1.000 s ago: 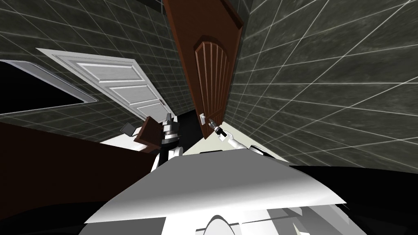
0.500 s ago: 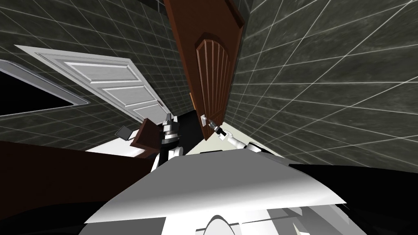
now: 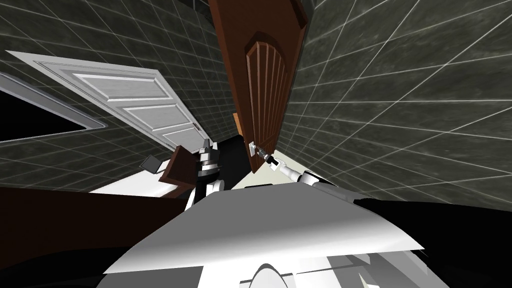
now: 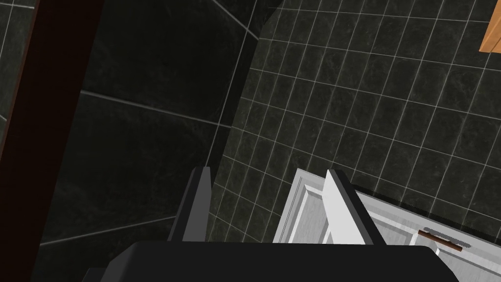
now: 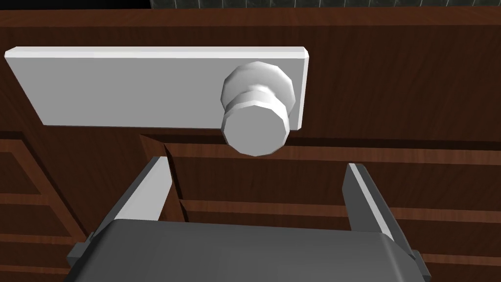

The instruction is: Pull the door open

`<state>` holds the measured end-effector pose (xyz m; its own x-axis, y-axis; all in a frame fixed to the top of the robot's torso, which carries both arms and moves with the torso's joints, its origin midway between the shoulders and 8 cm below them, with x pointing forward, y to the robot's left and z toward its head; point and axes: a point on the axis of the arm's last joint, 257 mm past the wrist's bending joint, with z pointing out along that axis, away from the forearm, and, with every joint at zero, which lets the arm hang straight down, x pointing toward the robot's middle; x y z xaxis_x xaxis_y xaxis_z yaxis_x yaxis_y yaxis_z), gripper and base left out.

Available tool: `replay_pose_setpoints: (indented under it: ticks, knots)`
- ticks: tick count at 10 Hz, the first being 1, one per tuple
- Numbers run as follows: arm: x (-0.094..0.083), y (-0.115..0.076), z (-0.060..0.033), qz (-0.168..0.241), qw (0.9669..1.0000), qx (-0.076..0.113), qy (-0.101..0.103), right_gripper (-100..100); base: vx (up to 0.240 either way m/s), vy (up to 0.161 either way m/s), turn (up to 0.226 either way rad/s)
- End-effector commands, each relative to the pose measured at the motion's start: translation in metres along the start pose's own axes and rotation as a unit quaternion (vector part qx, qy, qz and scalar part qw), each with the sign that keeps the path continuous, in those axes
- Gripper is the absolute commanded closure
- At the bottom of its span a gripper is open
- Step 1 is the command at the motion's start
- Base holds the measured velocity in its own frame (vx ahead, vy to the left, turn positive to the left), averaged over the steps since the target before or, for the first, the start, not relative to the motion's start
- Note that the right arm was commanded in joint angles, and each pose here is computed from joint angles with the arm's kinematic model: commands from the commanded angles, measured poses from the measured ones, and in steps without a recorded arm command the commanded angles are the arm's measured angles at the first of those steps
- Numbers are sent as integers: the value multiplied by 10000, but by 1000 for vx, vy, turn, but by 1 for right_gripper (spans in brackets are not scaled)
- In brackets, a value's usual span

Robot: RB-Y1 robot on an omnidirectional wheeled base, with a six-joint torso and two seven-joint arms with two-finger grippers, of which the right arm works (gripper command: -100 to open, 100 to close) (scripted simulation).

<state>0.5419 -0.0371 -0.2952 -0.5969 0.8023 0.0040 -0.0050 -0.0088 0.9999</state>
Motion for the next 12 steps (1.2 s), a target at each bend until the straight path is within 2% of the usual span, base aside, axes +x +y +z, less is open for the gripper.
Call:
replay_pose_setpoints:
  ticks: [1, 2, 3, 4, 5, 6, 7, 8, 9, 10, 11, 12]
  knots:
    - [-204, -14, -105, 22, 9999, -6, -108, -100, 62, 150, 160]
    - [-204, -14, -105, 22, 9999, -6, -108, -100, 49, 101, 13]
    - [-420, -26, -197, 22, 9998, 0, -219, -100, 42, 115, 171]
    - [-530, -28, -247, 22, 9996, 2, -277, -100, 57, 122, 158]
    - [-743, -26, -346, 19, 9992, 2, -388, -100, 68, 137, 157]
    - [-743, -26, -346, 19, 9992, 2, -388, -100, 56, 101, 65]
    - [-926, -17, -435, 16, 9988, -2, -484, -100, 65, 98, 127]
    - [-926, -17, -435, 16, 9988, -2, -484, -100, 52, 71, 63]
    - [-1057, -6, -501, 12, 9985, -7, -554, -100, 38, 74, 113]
    - [-999, -21, -471, 9, 9986, 8, -524, -100, 18, 35, 21]
    - [-999, -21, -471, 9, 9986, 8, -524, 100, -2, -6, -22]
    - [-999, -21, -471, 9, 9986, 8, -524, 100, -7, -13, 5]
